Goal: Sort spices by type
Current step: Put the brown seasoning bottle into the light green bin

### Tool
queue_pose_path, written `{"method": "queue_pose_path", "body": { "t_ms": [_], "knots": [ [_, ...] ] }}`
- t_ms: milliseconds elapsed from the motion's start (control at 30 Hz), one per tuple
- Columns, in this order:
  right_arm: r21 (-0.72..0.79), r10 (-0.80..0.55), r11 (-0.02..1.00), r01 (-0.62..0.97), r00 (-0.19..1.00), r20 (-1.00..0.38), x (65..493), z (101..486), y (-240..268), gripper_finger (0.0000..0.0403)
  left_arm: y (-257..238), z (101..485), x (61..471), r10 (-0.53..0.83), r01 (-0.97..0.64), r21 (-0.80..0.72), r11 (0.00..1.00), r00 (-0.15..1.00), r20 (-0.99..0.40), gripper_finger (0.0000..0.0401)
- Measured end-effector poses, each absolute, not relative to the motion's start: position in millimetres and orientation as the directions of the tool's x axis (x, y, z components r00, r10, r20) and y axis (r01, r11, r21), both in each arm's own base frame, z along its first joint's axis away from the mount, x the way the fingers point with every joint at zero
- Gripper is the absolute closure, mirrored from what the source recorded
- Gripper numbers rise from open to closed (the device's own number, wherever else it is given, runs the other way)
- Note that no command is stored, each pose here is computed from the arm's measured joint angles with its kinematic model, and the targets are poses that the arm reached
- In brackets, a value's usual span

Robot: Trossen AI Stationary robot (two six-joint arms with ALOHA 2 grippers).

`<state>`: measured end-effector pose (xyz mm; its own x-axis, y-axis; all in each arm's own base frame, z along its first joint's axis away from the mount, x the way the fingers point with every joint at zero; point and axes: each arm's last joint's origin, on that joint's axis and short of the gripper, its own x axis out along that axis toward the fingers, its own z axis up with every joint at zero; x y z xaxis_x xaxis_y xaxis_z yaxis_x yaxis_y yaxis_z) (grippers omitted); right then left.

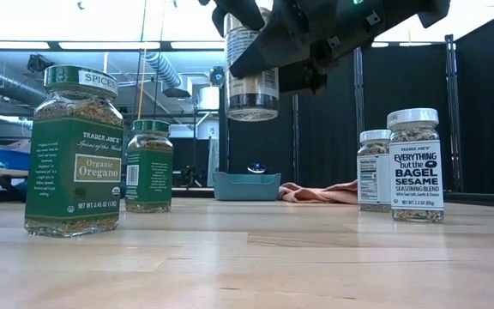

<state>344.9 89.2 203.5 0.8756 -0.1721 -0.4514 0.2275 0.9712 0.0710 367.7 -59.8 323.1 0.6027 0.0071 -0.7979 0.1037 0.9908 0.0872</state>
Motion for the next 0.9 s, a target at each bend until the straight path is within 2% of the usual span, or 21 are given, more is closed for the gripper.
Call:
{"method": "queue_pose_path", "body": {
  "t_ms": [200, 400, 700, 900],
  "knots": [
    [0.129, -0.121, 0.971, 0.204, 0.875, -0.468, 345.5, 202.6, 87.8, 0.0084, -58.4, 323.0, 367.8, 0.011, 0.101, 0.09, 0.991, 0.602, -0.798, 0.0124],
    [0.094, -0.112, 0.98, 0.176, 0.875, -0.471, 345.0, 201.8, 88.9, 0.0076, -58.4, 323.3, 367.4, 0.011, 0.104, 0.092, 0.99, 0.602, -0.798, 0.0123],
    [0.114, -0.111, 0.976, 0.185, 0.876, -0.469, 342.3, 206.8, 88.3, 0.0009, -57.4, 322.9, 366.3, 0.027, 0.096, 0.104, 0.99, 0.593, -0.805, 0.0122],
    [0.186, -0.097, 0.959, 0.214, 0.864, -0.495, 330.7, 222.0, 83.2, 0.0016, -55.7, 319.7, 361.9, 0.04, 0.097, 0.11, 0.989, 0.546, -0.837, 0.0122]
  ]
}}
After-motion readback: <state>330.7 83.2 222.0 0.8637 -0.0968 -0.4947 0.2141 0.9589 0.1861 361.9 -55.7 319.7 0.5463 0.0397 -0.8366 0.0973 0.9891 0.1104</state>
